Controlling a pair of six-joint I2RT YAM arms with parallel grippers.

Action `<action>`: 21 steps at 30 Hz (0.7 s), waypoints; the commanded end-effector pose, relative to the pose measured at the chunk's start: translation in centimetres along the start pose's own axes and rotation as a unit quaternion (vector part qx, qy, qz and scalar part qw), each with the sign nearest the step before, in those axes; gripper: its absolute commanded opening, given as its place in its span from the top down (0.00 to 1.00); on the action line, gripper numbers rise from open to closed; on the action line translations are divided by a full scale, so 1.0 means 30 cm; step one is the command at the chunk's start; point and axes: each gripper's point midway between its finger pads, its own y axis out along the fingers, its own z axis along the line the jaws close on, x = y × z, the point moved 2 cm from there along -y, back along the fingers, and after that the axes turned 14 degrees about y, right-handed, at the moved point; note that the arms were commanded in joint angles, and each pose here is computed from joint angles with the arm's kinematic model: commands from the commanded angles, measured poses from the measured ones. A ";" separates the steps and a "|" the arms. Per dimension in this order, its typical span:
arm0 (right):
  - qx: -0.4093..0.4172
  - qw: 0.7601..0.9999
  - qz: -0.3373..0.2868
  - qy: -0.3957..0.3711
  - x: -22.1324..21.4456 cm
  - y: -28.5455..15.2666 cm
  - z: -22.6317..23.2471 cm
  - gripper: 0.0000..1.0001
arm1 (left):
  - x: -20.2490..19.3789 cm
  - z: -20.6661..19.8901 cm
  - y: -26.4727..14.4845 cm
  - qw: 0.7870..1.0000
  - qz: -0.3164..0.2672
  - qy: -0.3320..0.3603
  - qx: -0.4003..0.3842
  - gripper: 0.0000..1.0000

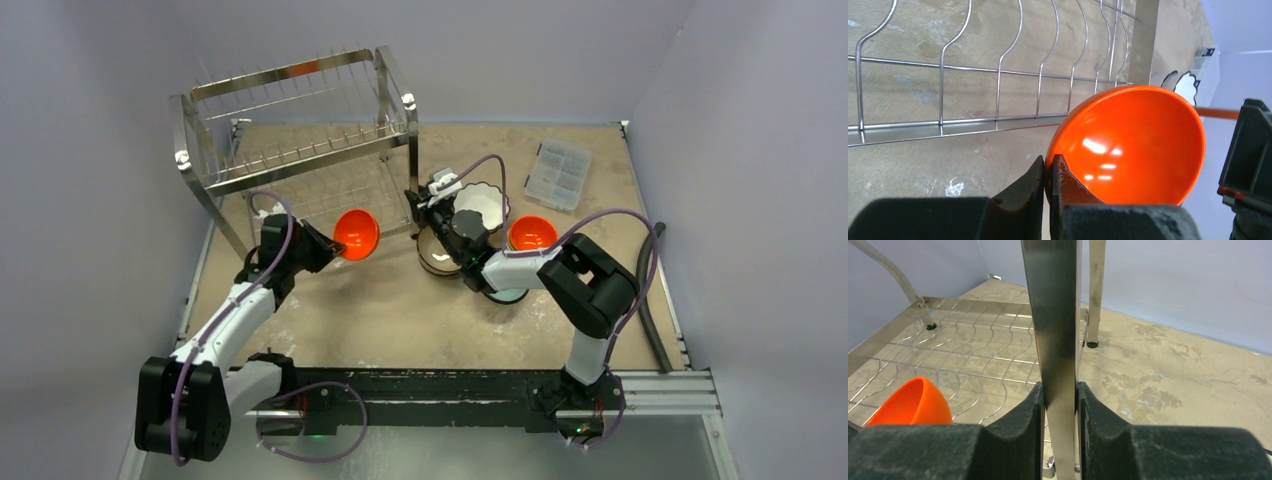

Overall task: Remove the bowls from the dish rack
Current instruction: Place the bowl with the bowl.

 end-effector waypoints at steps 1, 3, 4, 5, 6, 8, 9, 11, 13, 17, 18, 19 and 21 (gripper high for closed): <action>0.054 0.996 -0.053 0.038 0.171 0.028 0.121 0.94 | 0.028 -0.065 -0.051 0.997 -0.011 0.055 -0.050 1.00; 0.054 0.996 -0.052 0.041 0.178 0.026 0.124 0.91 | 0.046 -0.078 -0.070 0.996 -0.015 0.074 -0.051 1.00; 0.053 0.996 -0.051 0.042 0.184 0.025 0.125 0.89 | 0.053 -0.083 -0.077 0.995 -0.016 0.084 -0.050 1.00; 0.052 0.997 -0.049 0.042 0.188 0.022 0.127 0.86 | 0.060 -0.089 -0.084 0.994 -0.016 0.094 -0.052 1.00; 0.051 0.997 -0.048 0.042 0.194 0.020 0.129 0.83 | 0.065 -0.095 -0.090 0.993 -0.015 0.103 -0.054 1.00; 0.049 0.997 -0.042 0.040 0.204 0.013 0.132 0.80 | 0.071 -0.106 -0.098 0.991 -0.013 0.122 -0.061 1.00; 0.048 0.997 -0.040 0.039 0.211 0.009 0.132 0.79 | 0.073 -0.114 -0.102 0.990 -0.011 0.128 -0.066 1.00; 0.049 0.998 -0.032 0.038 0.221 -0.004 0.139 0.74 | 0.072 -0.131 -0.105 0.987 -0.006 0.140 -0.079 1.00; 0.048 0.998 -0.018 0.037 0.223 -0.018 0.144 0.69 | 0.071 -0.143 -0.109 0.984 -0.002 0.156 -0.086 1.00; 0.041 0.998 0.008 0.038 0.228 -0.051 0.150 0.60 | 0.066 -0.152 -0.116 0.978 0.006 0.192 -0.078 1.00; 0.041 0.998 0.012 0.039 0.235 -0.060 0.153 0.57 | 0.064 -0.154 -0.116 0.977 0.006 0.200 -0.074 1.00; 0.039 0.998 0.018 0.039 0.235 -0.071 0.153 0.54 | 0.060 -0.158 -0.116 0.976 0.006 0.208 -0.070 1.00; 0.032 0.998 0.029 0.043 0.240 -0.087 0.151 0.49 | 0.051 -0.160 -0.112 0.973 0.009 0.224 -0.061 1.00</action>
